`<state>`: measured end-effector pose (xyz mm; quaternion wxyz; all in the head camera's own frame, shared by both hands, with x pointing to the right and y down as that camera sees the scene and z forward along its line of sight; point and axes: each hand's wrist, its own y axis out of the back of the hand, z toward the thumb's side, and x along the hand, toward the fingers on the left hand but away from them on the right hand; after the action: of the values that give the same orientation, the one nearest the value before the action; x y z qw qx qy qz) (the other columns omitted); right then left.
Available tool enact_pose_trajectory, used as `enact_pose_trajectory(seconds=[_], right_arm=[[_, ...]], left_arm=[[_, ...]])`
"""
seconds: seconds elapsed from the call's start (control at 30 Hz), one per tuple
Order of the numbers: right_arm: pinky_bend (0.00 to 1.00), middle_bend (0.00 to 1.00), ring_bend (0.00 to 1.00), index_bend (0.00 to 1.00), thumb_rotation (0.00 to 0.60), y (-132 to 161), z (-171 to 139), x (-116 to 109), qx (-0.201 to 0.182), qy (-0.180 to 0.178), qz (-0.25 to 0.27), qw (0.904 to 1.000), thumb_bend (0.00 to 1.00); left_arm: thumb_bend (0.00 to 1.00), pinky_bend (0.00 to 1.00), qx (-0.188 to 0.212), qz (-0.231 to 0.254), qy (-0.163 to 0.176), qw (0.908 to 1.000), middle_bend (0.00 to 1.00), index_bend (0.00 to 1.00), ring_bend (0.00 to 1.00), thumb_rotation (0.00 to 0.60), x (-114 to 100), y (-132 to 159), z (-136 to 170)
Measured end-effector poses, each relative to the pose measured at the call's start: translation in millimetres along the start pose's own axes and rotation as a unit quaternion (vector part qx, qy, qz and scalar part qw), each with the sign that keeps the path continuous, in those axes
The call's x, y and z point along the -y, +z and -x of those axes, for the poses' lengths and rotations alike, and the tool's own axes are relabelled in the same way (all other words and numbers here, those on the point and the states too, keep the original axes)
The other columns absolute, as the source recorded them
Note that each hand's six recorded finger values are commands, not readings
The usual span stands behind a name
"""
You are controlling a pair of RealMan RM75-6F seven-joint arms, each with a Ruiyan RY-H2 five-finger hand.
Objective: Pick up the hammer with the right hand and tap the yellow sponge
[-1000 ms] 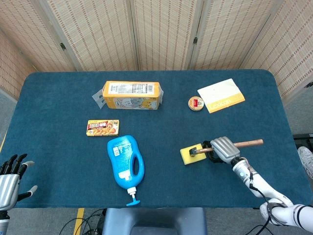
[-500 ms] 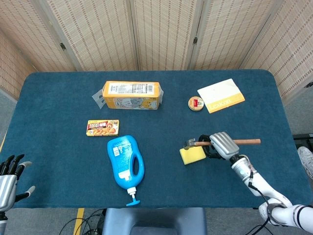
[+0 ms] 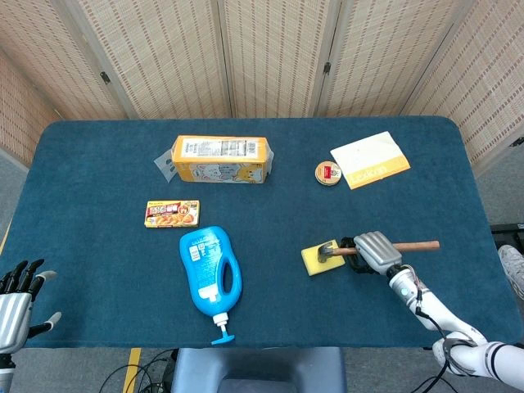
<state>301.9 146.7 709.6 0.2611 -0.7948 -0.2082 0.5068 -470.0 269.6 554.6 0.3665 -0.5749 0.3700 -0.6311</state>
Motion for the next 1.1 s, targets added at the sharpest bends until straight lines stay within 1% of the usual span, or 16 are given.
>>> enact_pose_trajectory(seconds=[0.07, 0.2, 0.33, 0.5, 0.53, 0.6, 0.63, 0.7, 0.8, 0.87, 0.97, 1.03, 1.1], right_arm=[[0.78, 0.85, 0.68, 0.81, 0.6, 1, 0, -5, -0.002, -0.01, 0.005, 0.9999, 0.67], [0.78, 0.85, 0.68, 0.81, 0.6, 3, 1, -23, -0.005, -0.042, 0.022, 0.9988, 0.67], [0.78, 0.85, 0.68, 0.81, 0.6, -1, 6, -36, 0.0, -0.064, 0.032, 0.9975, 0.67], [0.77, 0.82, 0.68, 0.81, 0.6, -6, 22, -43, 0.012, -0.081, 0.044, 0.9957, 0.66], [0.76, 0.81, 0.67, 0.81, 0.6, -6, 27, -43, 0.015, -0.083, 0.046, 0.9954, 0.65], [0.71, 0.76, 0.63, 0.8, 0.6, -7, 38, -41, 0.02, -0.085, 0.049, 0.995, 0.63], [0.66, 0.71, 0.58, 0.79, 0.6, -8, 43, -40, 0.022, -0.085, 0.05, 0.9949, 0.62], [0.57, 0.62, 0.48, 0.69, 0.6, -7, 53, -37, 0.026, -0.083, 0.051, 0.9949, 0.58], [0.43, 0.4, 0.29, 0.4, 0.6, -5, 71, -29, 0.03, -0.076, 0.055, 0.9951, 0.48], [0.34, 0.28, 0.2, 0.24, 0.6, -4, 78, -26, 0.032, -0.072, 0.057, 0.9953, 0.41], [0.26, 0.15, 0.09, 0.05, 0.6, -4, 88, -23, 0.034, -0.071, 0.064, 0.9949, 0.32], [0.23, 0.11, 0.06, 0.01, 0.6, -4, 90, -24, 0.033, -0.073, 0.07, 0.9943, 0.3], [0.22, 0.09, 0.05, 0.0, 0.6, -6, 88, -26, 0.033, -0.077, 0.071, 0.994, 0.28]], left_arm=[[0.17, 0.19, 0.0, -0.001, 0.001, 1.0, 0.15, 0.29, 0.1, 0.6, -1, 0, 0], [0.17, 0.19, 0.001, -0.001, 0.002, 1.0, 0.15, 0.29, 0.1, 0.6, -1, 0, -1], [0.17, 0.19, 0.003, 0.0, 0.001, 1.0, 0.15, 0.29, 0.1, 0.6, -1, 2, -2], [0.17, 0.19, 0.01, -0.001, 0.0, 1.0, 0.15, 0.29, 0.1, 0.6, 0, 7, -4], [0.17, 0.19, 0.01, 0.0, 0.001, 0.9999, 0.15, 0.29, 0.1, 0.6, 0, 7, -4], [0.17, 0.19, 0.01, -0.001, 0.0, 0.9999, 0.15, 0.29, 0.1, 0.6, 0, 8, -4], [0.17, 0.19, 0.01, -0.001, 0.0, 1.0, 0.15, 0.29, 0.1, 0.6, 0, 7, -4], [0.17, 0.19, 0.008, -0.002, -0.001, 1.0, 0.15, 0.29, 0.1, 0.6, 1, 7, -4], [0.17, 0.19, 0.006, -0.003, -0.003, 1.0, 0.15, 0.29, 0.1, 0.6, 1, 6, -3], [0.17, 0.19, 0.004, -0.003, -0.004, 1.0, 0.15, 0.29, 0.1, 0.6, 2, 5, -2], [0.17, 0.19, 0.002, -0.003, -0.004, 1.0, 0.15, 0.29, 0.1, 0.6, 2, 3, -2], [0.17, 0.19, 0.0, -0.004, -0.004, 1.0, 0.15, 0.29, 0.1, 0.6, 2, 2, -2], [0.17, 0.19, -0.001, -0.004, -0.004, 1.0, 0.15, 0.29, 0.1, 0.6, 2, 1, -2]])
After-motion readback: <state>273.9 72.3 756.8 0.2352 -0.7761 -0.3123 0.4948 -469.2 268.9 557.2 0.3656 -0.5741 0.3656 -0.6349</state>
